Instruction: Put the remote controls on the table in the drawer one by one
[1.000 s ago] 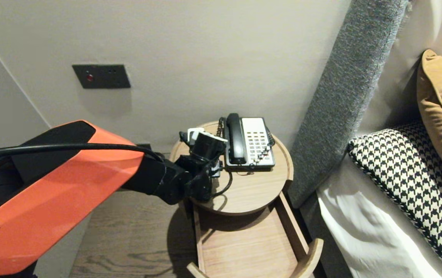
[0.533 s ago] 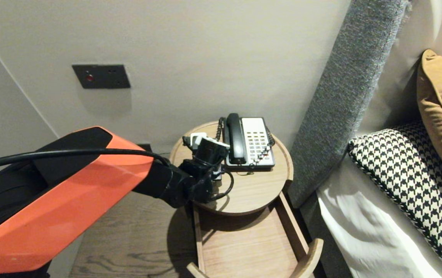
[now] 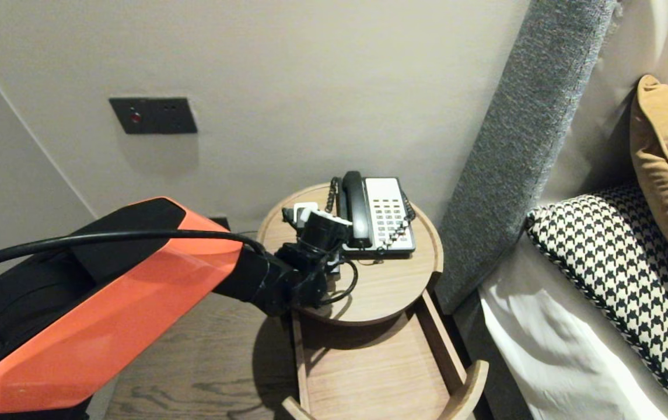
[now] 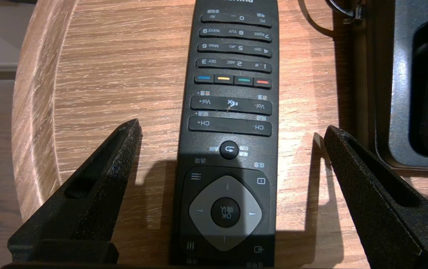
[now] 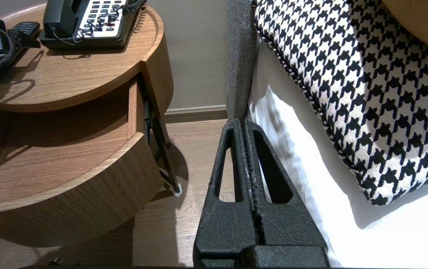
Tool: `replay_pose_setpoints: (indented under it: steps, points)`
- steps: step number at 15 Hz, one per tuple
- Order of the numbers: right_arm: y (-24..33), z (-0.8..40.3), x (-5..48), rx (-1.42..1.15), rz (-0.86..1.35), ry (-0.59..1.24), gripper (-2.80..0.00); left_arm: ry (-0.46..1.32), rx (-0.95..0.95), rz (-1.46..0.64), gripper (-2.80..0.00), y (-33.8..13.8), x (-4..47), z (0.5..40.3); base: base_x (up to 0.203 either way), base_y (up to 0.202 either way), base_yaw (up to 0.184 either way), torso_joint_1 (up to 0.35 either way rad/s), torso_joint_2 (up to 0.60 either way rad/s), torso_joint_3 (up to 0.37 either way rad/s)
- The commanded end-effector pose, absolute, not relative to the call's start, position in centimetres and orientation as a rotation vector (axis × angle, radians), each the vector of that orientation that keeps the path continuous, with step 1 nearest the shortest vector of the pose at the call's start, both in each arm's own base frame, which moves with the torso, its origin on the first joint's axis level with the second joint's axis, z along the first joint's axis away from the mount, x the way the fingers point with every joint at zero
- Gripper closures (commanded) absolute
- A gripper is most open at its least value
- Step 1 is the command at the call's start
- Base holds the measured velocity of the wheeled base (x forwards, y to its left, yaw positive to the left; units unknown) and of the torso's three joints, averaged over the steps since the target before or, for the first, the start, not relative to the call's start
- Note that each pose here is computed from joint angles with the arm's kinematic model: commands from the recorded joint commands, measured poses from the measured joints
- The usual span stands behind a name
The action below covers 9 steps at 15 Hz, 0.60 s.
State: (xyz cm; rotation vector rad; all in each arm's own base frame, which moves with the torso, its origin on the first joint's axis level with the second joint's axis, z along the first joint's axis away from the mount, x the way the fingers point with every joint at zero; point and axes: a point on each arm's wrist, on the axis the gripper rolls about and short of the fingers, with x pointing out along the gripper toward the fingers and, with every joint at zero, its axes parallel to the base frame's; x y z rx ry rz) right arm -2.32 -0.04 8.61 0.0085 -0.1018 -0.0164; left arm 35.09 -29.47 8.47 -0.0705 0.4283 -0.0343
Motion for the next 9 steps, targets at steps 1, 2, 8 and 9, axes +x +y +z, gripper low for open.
replay_pose_setpoints:
  steps: [1,2,8,9]
  points:
    - [-0.04,7.51,-2.0,0.008,-0.017,-0.063,0.0,0.43,-0.07,-0.032,-2.8,-29.69,35.22,8.03,0.0,0.0,0.0,0.0,0.0,0.0]
    - [-0.04,7.51,-2.0,0.008,-0.017,-0.063,0.0,0.431,-0.068,-0.034,-2.8,-29.8,35.14,7.98,0.0,0.0,0.0,0.0,0.0,0.0]
    - [-0.04,7.51,-2.0,0.008,-0.017,-0.063,0.0,0.432,-0.074,-0.035,0.0,-29.87,35.08,7.96,0.0,0.0,0.0,0.0,0.0,0.0]
    - [-0.04,7.51,-2.0,0.008,-0.017,-0.063,0.0,0.433,-0.074,-0.034,0.0,-29.86,35.07,7.93,0.0,0.0,0.0,0.0,0.0,0.0]
